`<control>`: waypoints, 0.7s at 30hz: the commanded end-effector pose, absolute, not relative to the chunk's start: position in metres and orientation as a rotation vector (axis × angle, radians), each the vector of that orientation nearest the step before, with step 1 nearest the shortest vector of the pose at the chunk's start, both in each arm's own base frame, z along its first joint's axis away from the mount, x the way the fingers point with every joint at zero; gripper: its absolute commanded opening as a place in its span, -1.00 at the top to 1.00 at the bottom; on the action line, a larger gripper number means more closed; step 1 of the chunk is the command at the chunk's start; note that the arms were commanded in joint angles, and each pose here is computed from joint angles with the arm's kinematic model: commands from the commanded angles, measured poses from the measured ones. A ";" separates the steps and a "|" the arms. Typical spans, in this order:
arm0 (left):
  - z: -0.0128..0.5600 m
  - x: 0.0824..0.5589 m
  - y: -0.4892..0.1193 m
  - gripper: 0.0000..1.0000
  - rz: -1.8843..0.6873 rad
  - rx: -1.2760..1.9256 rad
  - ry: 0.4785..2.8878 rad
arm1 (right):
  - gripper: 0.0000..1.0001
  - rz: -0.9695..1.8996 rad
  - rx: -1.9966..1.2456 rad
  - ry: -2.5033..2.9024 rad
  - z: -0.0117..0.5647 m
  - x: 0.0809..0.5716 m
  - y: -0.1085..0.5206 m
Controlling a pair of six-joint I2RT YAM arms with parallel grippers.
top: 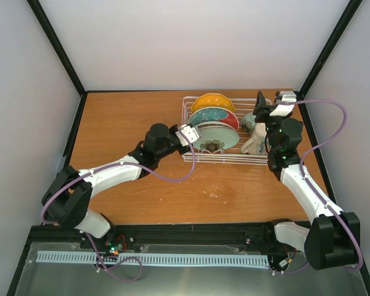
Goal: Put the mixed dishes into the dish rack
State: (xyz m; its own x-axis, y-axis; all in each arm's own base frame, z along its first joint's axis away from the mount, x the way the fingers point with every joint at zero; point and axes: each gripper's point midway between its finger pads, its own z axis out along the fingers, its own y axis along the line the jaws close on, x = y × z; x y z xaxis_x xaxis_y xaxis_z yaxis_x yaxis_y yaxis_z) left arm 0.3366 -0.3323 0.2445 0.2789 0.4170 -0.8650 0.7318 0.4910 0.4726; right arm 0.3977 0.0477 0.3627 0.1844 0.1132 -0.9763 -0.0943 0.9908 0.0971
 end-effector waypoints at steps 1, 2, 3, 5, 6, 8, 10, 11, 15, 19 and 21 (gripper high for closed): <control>0.295 0.342 -0.340 0.99 -0.232 1.037 1.214 | -0.26 0.166 0.030 1.319 0.377 0.390 0.044; 0.292 0.344 -0.340 0.99 -0.223 1.036 1.226 | -0.26 0.170 0.031 1.318 0.377 0.390 0.045; 0.289 0.345 -0.342 0.99 -0.219 1.040 1.234 | -0.26 0.172 0.030 1.320 0.376 0.391 0.045; 0.283 0.346 -0.345 0.92 -0.209 1.046 1.246 | -0.26 0.174 0.028 1.318 0.377 0.390 0.045; 0.279 0.347 -0.346 0.89 -0.203 1.046 1.253 | -0.26 0.174 0.028 1.319 0.377 0.390 0.045; 0.273 0.348 -0.349 0.82 -0.203 1.048 1.267 | -0.26 0.173 0.026 1.318 0.377 0.389 0.045; 0.269 0.348 -0.351 0.79 -0.210 1.049 1.274 | -0.26 0.168 0.027 1.316 0.378 0.388 0.044; 0.268 0.348 -0.352 0.78 -0.213 1.049 1.277 | -0.26 0.166 0.026 1.317 0.378 0.387 0.044; 0.265 0.347 -0.356 0.65 -0.224 1.047 1.286 | -0.26 0.165 0.029 1.315 0.378 0.387 0.044; 0.265 0.350 -0.355 0.46 -0.217 1.033 1.298 | -0.26 0.174 0.028 1.314 0.378 0.387 0.045; 0.265 0.351 -0.354 0.39 -0.209 1.027 1.302 | -0.26 0.177 0.028 1.313 0.379 0.387 0.045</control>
State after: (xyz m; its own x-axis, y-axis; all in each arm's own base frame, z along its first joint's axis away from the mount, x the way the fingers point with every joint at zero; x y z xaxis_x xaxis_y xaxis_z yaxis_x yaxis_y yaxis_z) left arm 0.3485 -0.3477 0.2385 0.2775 0.4458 -0.8510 0.6818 0.5327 0.5014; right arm 0.3927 0.0489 0.3683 0.2038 0.1277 -0.9706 -0.1102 0.9881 0.1068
